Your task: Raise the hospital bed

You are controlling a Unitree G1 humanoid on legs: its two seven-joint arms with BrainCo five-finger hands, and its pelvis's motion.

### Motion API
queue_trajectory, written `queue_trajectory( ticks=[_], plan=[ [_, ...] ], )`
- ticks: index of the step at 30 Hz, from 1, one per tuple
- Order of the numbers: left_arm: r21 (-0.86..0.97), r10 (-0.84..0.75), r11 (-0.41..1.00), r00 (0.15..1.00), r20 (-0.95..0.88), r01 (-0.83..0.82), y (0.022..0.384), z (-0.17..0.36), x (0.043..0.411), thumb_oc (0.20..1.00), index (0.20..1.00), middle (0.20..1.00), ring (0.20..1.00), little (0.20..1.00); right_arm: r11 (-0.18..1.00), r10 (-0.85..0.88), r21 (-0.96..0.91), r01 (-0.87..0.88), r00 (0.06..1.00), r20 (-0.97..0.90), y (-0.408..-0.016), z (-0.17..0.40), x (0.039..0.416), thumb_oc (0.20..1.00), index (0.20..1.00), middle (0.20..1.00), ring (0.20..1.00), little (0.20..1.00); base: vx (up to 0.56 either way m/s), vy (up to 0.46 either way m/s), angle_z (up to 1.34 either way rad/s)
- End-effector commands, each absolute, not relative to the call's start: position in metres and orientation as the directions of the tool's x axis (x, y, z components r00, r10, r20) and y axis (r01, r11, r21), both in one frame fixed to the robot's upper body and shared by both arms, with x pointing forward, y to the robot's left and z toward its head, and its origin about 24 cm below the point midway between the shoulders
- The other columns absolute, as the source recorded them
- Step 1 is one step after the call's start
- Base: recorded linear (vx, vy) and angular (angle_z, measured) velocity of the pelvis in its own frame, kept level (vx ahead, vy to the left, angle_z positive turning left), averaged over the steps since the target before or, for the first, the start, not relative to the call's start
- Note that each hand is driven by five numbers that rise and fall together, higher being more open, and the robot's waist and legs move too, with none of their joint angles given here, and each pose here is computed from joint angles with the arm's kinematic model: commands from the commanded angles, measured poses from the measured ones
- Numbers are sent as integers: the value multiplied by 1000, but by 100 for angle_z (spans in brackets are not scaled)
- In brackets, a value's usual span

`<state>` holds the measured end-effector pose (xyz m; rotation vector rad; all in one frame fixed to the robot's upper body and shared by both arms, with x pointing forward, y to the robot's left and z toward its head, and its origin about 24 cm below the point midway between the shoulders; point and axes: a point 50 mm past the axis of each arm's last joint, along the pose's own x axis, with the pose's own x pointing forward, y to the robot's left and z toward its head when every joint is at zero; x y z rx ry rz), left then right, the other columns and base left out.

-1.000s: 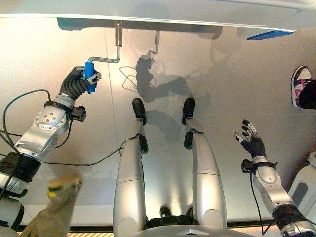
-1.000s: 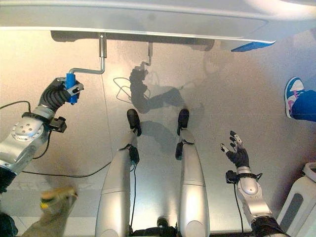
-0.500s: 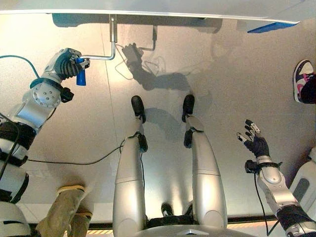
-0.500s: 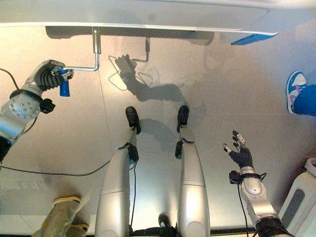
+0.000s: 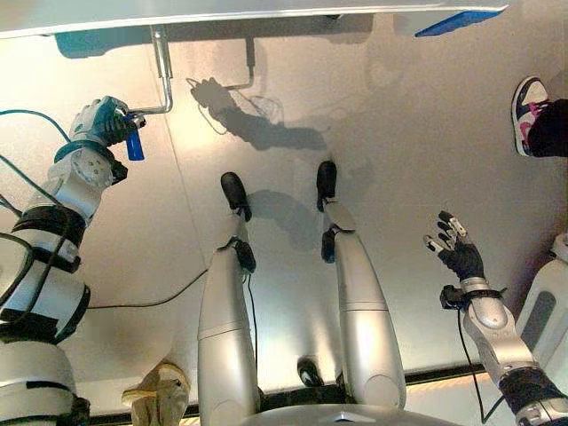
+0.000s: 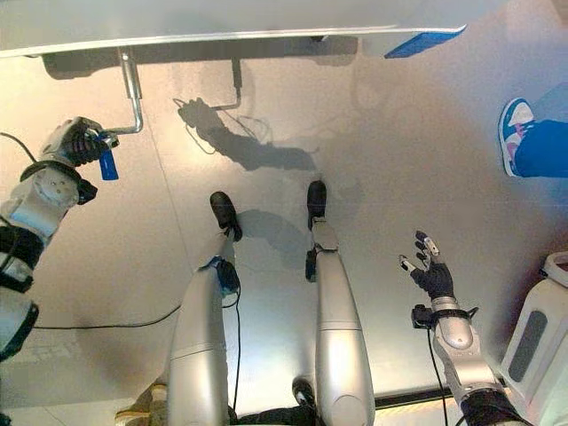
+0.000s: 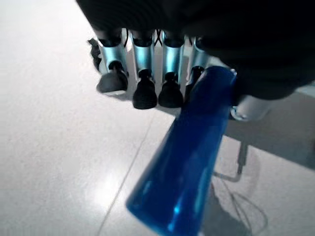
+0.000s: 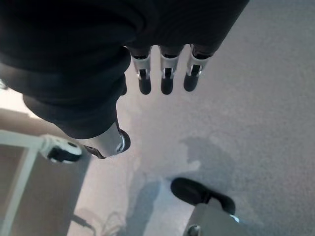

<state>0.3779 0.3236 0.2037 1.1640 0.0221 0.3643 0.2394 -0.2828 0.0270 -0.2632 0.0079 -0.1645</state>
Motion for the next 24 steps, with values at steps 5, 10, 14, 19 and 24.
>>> queue_trajectory(
  ticks=[5,10,14,19,24],
  plan=[
    [917,372,295,916,147,-267,329,195,379,200,200,200,200,200,956,-137,-262,132,991,1,-284,25,221,1000,1000,1000,1000,1000,-2,-31,1],
    [932,338,315,939,69,-182,302,168,389,200,200,200,200,200,962,-107,-251,107,994,14,-277,27,224,1000,1000,1000,1000,1000,-8,-31,1],
    [922,281,364,959,25,-131,272,151,398,200,200,200,200,200,965,-82,-248,87,996,31,-272,32,228,1000,1000,1000,1000,1000,-7,-18,0],
    [853,188,515,982,-15,-85,222,131,406,200,200,200,200,200,968,-85,-233,93,995,46,-269,34,231,1000,1000,1000,1000,1000,-3,-6,0],
    [748,88,661,996,-5,-54,172,128,412,200,200,200,200,200,971,-90,-218,99,995,53,-265,34,235,1000,1000,1000,1000,1000,-3,-7,0]
  ],
)
